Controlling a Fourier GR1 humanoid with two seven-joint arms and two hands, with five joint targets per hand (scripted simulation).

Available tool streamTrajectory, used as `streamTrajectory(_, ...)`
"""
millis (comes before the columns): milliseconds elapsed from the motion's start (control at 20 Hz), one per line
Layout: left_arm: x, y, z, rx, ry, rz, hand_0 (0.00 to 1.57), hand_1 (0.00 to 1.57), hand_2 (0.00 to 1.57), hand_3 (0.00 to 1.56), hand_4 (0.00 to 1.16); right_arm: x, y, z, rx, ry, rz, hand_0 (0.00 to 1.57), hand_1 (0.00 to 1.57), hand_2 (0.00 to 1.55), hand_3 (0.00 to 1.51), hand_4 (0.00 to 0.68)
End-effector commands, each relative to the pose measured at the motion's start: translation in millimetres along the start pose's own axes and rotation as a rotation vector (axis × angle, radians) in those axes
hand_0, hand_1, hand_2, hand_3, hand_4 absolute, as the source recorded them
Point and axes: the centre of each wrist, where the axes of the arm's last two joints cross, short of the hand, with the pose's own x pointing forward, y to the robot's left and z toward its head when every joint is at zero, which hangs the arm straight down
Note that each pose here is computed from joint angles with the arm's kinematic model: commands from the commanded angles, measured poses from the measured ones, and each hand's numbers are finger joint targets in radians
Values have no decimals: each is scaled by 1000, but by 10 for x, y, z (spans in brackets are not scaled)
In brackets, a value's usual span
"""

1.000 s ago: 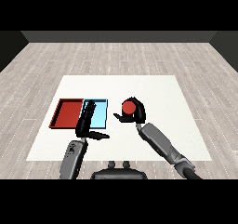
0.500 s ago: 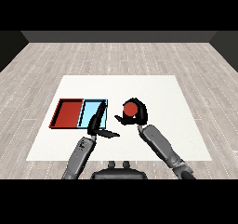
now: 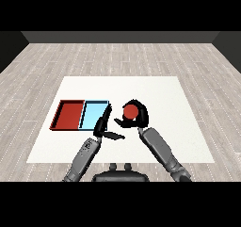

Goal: Pick the red can and put it in the red box

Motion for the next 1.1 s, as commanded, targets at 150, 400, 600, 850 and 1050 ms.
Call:
streamTrajectory(150, -204, 31, 104, -6, 52, 13, 0, 0, 0, 0, 0, 9, 46, 25, 29, -20, -3, 1463, 1463, 1427, 1384, 654)
streamTrajectory(400, -252, -126, 41, -30, 36, 32, 0, 0, 0, 0, 0, -99, 106, 125, 31, -22, -21, 1473, 1473, 1441, 1386, 675)
streamTrajectory(600, -212, -293, -189, -34, 47, 46, 0, 0, 0, 0, 0, 45, 251, 155, 27, -24, -67, 1442, 1442, 1431, 1392, 661)
streamTrajectory(850, -139, -265, -250, -32, 49, 65, 0, 0, 0, 0, 0, -77, 230, 160, 43, 2, -93, 1496, 1496, 1444, 1405, 640)
streamTrajectory(1050, -353, -237, -25, -31, 61, 97, 0, 0, 0, 0, 0, -51, 337, 204, 57, -3, -129, 1515, 1515, 1451, 1419, 652)
